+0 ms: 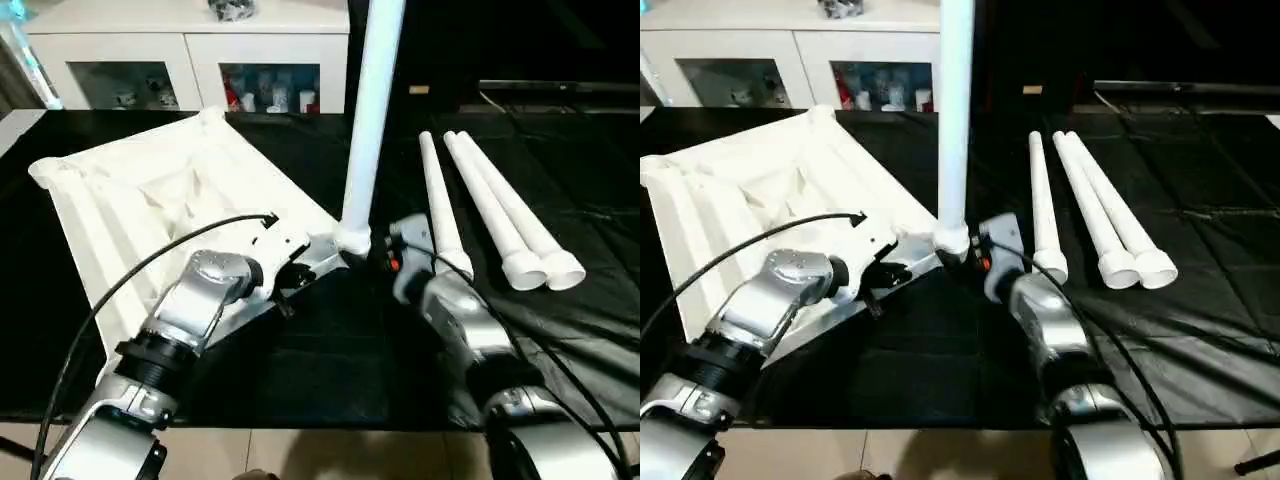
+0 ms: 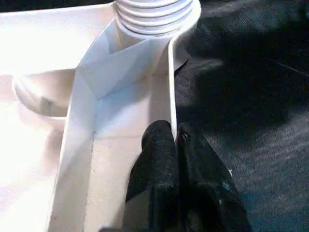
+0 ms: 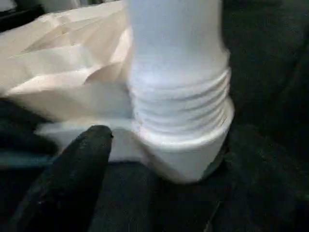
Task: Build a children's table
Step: Rotate leg to tighten
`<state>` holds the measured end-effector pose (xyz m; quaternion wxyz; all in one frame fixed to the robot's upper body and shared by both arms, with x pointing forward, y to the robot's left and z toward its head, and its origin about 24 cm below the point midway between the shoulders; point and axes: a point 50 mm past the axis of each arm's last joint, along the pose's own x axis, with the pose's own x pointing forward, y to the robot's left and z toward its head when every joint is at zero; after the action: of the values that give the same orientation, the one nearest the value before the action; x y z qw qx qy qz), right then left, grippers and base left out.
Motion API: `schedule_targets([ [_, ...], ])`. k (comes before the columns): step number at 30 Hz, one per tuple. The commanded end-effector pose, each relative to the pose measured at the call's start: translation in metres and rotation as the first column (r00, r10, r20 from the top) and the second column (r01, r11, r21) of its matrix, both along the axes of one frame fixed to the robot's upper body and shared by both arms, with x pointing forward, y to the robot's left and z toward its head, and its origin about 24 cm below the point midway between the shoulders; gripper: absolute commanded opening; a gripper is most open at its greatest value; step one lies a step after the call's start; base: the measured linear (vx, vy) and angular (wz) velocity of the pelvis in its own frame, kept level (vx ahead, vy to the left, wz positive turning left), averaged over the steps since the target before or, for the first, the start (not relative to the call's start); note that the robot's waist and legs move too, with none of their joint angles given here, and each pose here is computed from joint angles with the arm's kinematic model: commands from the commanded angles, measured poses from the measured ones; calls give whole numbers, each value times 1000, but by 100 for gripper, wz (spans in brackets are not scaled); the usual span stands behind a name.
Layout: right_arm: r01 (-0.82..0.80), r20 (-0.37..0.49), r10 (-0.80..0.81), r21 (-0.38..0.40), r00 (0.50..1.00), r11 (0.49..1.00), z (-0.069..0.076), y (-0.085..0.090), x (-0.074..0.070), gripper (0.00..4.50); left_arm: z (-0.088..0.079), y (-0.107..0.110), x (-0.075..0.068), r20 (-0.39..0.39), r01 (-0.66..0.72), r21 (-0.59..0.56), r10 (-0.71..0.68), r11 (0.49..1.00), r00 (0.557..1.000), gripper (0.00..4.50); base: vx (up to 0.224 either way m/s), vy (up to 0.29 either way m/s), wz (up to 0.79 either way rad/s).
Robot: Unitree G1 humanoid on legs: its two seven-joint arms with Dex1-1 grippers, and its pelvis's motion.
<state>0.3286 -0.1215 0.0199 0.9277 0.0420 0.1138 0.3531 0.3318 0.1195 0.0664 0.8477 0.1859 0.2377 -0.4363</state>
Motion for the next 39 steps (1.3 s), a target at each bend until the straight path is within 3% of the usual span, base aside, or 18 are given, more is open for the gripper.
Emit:
schedule_targets([
  [1,-56,35,56,15,998,998,11,2,1,440,10,-2,4,48,50,19,-51,999,998,0,0,0,0],
  [9,-188,103,191,-40,976,981,32,-21,-9,447,2,9,-1,17,168,58,-169,984,986,0,0,0,0],
  [17,-333,80,348,-157,934,930,45,-35,-19,447,-2,16,-9,-7,309,62,-309,949,951,0,0,0,0],
  [24,-371,68,389,-189,919,909,46,-33,-18,447,-4,15,-18,-34,439,87,-438,894,899,0,0,0,0],
  [25,-389,60,406,-191,912,901,47,-31,-17,447,-6,14,-22,-52,488,94,-485,868,873,0,0,0,0],
  [28,-404,52,421,-192,906,894,46,-29,-17,447,-6,13,-23,-57,509,97,-506,855,861,0,0,0,0],
  [33,-455,23,467,-187,884,871,43,-23,-15,447,-6,7,-27,-67,594,106,-590,798,805,0,0,0,0],
  [39,-485,12,494,-168,870,858,44,-20,-15,403,-6,5,-28,-70,614,108,-610,782,789,0,0,0,0],
])
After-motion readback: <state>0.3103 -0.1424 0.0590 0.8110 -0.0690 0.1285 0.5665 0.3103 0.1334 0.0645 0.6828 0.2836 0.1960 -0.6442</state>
